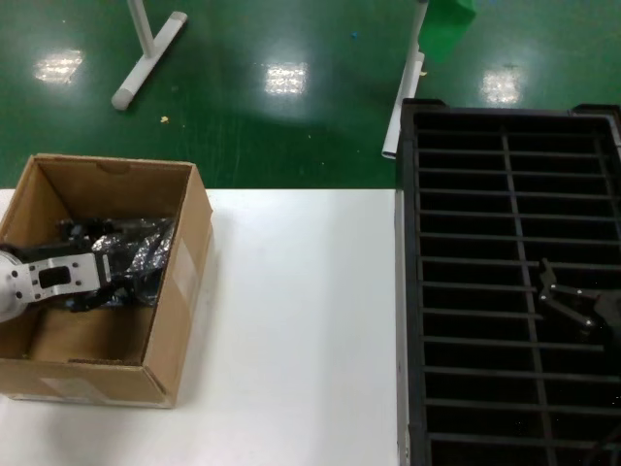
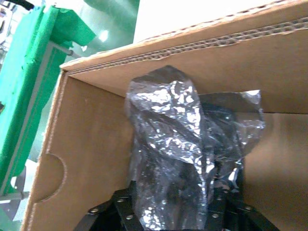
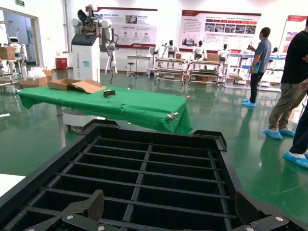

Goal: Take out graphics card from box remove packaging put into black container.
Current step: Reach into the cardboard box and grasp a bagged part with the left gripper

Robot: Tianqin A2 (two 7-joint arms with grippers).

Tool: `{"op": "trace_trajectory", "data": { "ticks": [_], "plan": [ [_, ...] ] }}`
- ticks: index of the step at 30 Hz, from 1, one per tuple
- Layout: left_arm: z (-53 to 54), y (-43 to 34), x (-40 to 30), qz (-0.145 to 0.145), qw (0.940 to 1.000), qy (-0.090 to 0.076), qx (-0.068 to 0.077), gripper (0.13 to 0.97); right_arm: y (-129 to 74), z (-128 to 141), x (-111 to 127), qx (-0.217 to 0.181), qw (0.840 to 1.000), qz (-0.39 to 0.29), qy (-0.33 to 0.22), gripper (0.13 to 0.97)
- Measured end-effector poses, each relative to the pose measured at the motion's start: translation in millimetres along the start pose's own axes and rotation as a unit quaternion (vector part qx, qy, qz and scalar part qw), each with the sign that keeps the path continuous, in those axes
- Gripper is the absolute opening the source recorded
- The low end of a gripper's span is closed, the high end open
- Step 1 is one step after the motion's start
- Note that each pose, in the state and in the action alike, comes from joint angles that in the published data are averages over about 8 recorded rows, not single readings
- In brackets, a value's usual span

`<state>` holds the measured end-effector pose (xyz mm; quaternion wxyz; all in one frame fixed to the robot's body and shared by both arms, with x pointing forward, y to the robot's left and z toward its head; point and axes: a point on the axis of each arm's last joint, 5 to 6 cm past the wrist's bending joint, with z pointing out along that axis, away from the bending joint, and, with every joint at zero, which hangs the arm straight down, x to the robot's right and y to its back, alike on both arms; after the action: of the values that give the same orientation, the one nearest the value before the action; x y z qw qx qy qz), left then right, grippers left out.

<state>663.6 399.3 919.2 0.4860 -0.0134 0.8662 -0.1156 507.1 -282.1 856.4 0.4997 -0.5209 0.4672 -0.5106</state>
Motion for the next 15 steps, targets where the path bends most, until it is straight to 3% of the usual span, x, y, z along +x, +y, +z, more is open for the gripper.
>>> {"op": "trace_trajectory", "data": {
  "ticks": [8, 15],
  "plan": [
    [-2.6, -3.1, 4.8, 0.001, 1.0, 0.007, -0.003, 0.389, 0.0, 0.0, 0.0, 0.0, 1.0, 0.0, 0.0, 0.966],
    [-8.0, -4.4, 3.7, -0.001, 1.0, 0.007, -0.006, 0.275, 0.0, 0.0, 0.0, 0.0, 1.0, 0.0, 0.0, 0.966]
  ]
}}
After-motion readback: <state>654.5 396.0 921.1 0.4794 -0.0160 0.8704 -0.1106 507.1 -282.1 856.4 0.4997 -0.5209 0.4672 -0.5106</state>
